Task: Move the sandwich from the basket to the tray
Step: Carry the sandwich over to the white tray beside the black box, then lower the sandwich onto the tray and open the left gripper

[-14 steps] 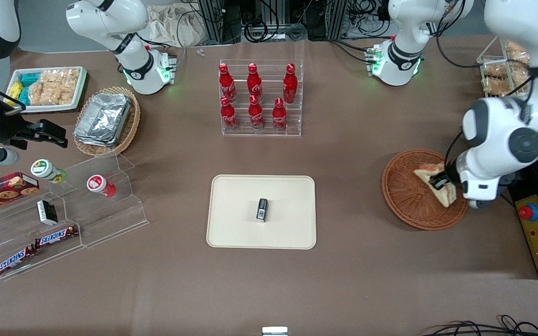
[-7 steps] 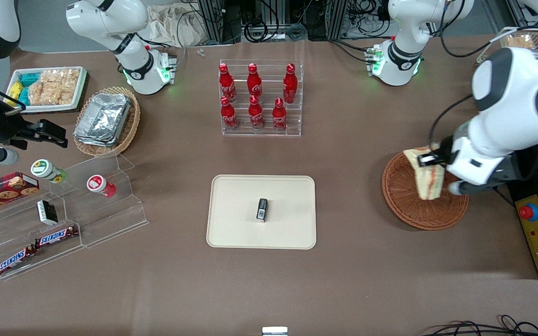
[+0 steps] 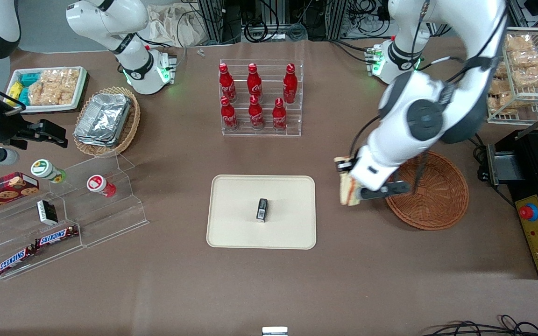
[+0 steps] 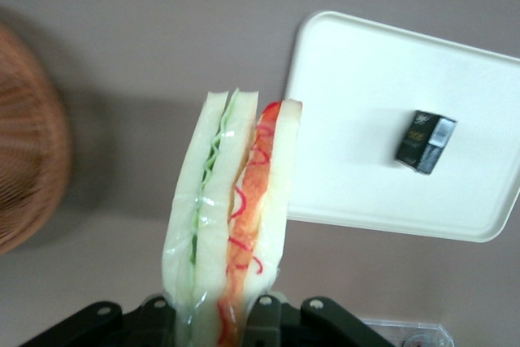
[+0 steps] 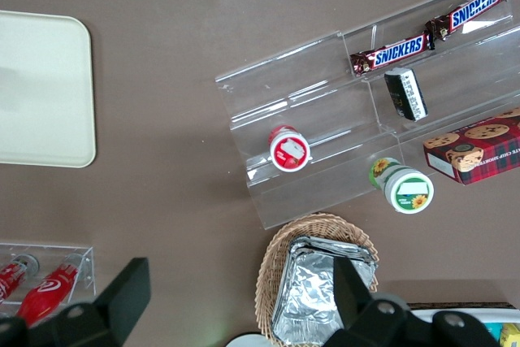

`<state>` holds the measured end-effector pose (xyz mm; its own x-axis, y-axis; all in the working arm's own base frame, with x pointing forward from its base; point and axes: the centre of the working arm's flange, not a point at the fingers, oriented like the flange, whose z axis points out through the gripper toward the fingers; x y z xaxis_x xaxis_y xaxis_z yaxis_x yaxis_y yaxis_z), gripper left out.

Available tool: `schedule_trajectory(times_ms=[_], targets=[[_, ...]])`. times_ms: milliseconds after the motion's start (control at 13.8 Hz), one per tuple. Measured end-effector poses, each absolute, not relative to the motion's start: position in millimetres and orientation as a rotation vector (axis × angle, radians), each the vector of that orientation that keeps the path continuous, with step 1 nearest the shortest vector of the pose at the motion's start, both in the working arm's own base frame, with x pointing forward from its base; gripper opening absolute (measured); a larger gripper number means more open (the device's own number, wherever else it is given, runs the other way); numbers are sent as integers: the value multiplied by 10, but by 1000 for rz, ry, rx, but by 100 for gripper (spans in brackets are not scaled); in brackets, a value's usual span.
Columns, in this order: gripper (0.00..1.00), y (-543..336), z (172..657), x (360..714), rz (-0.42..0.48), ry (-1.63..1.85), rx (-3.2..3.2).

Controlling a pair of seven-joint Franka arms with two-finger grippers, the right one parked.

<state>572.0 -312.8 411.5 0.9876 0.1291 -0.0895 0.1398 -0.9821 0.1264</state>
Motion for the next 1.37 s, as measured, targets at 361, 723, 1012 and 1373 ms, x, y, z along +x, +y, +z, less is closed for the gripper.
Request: schedule_trajectory(times_ms=[361,723,1012,1373], targets=[[21,-3722,2881,5843,-66,88,3014],[20,-3762,2293,6071,-26,66,3014],[32,-3794,2256,6097,15,69,3000],[83,-3817,2184,6138,100,43,2990]])
